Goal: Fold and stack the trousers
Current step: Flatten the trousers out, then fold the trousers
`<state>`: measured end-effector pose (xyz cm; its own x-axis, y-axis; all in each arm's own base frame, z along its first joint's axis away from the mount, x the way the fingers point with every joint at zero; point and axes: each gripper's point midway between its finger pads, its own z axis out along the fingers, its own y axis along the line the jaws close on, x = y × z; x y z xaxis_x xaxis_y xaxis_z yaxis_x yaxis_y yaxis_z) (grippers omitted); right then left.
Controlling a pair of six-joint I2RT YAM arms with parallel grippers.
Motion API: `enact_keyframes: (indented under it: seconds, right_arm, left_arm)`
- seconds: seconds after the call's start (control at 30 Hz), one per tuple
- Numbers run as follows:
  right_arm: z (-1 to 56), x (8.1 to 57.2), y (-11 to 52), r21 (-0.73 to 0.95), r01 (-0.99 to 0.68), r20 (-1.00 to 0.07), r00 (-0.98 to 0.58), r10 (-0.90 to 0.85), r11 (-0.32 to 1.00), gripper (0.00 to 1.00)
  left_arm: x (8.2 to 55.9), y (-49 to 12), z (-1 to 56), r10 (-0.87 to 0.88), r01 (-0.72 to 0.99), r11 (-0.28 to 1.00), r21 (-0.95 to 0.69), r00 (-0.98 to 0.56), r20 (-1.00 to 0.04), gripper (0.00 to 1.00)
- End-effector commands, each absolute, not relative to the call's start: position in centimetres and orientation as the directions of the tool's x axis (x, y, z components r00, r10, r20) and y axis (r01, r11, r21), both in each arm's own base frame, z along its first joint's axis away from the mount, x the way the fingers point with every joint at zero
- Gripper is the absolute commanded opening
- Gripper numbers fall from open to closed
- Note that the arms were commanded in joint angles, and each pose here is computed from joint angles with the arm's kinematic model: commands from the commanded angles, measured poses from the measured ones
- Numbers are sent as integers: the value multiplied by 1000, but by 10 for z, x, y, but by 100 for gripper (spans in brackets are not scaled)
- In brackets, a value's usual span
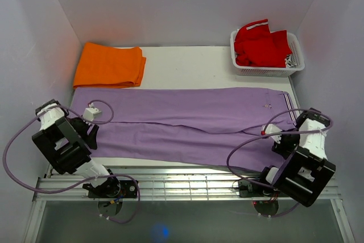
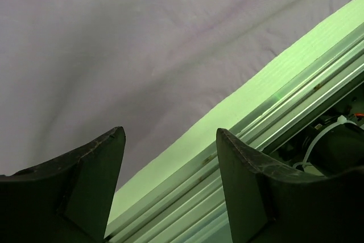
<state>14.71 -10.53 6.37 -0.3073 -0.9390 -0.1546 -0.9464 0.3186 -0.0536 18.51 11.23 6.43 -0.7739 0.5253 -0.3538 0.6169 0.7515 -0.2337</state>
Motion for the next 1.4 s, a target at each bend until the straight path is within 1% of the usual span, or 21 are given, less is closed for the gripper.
enact_keyframes:
  seconds: [0.0,0.1,0.2,0.27,0.3,0.4,0.43,0.53,0.6,0.67,0.7,0.8,0.83,0.9,0.93,0.97,1.0,1.07,1.13,1.3,1.37]
  right_arm:
    - [34,146,-118,-40,-960,-68,-274,-959,277,60]
    - [21,166,-126,-46,-938,-70,-339,-938,342,60]
    - [13,194,-129,-14,-896,-98,-441,-892,444,59]
    - [14,210,-130,-15,-885,-111,-461,-880,466,59]
    - [20,229,-130,-45,-883,-129,-458,-880,467,59]
    - [25,262,-128,-74,-871,-160,-470,-868,485,59]
    - [30,270,-126,-82,-870,-172,-468,-867,486,59]
    - [55,288,-120,-105,-873,-221,-447,-867,477,59]
    - [69,281,-117,-90,-896,-237,-405,-883,435,60]
    - [89,275,-121,-136,-910,-233,-355,-905,392,61]
    - [102,267,-121,-169,-926,-215,-298,-930,336,61]
    - [111,240,-126,-174,-948,-170,-238,-956,267,62]
    - [120,229,-124,-192,-958,-147,-188,-971,214,63]
    - [115,202,-123,-147,-971,-124,-169,-978,187,65]
    - [117,190,-121,-147,-979,-100,-129,-987,143,68]
    - [103,173,-119,-107,-986,-96,-117,-988,128,70]
    - [103,165,-122,-127,-986,-50,-99,-994,105,72]
    - [94,166,-132,-176,-983,12,-51,-999,48,80]
    - [76,159,-129,-186,-982,31,-29,-999,23,82]
    - [59,176,-140,-255,-967,77,-21,-997,0,82]
    - [56,179,-142,-258,-966,75,-33,-997,12,81]
  left_arm:
    - [182,116,40,536,613,758,-225,-781,-321,75]
    - [184,118,17,481,552,787,-276,-829,-285,72]
    - [201,122,0,435,507,811,-292,-857,-277,68]
    - [214,124,-4,408,483,824,-297,-868,-283,67]
    - [222,120,-9,372,453,831,-323,-884,-283,66]
    - [255,125,-6,336,436,839,-325,-886,-320,65]
    - [271,131,1,317,422,854,-304,-886,-338,65]
    - [289,132,16,309,428,851,-304,-877,-369,67]
    - [298,134,36,345,476,834,-280,-845,-409,72]
    - [291,129,57,385,522,807,-276,-820,-423,75]
    - [282,125,65,389,529,797,-292,-819,-421,77]
    - [265,120,94,440,582,773,-253,-779,-447,80]
    - [260,120,100,454,594,768,-240,-769,-450,82]
    - [244,119,110,478,612,760,-218,-754,-450,83]
    - [238,119,112,490,622,753,-214,-747,-449,84]
    - [233,120,115,504,629,752,-195,-740,-446,84]
    - [225,124,113,505,630,752,-195,-740,-444,84]
    - [218,129,112,511,633,753,-179,-734,-447,85]
    - [211,139,107,518,633,756,-166,-734,-439,85]
    - [192,179,90,548,636,767,-90,-721,-423,85]
    - [184,194,84,608,684,728,-45,-675,-419,85]
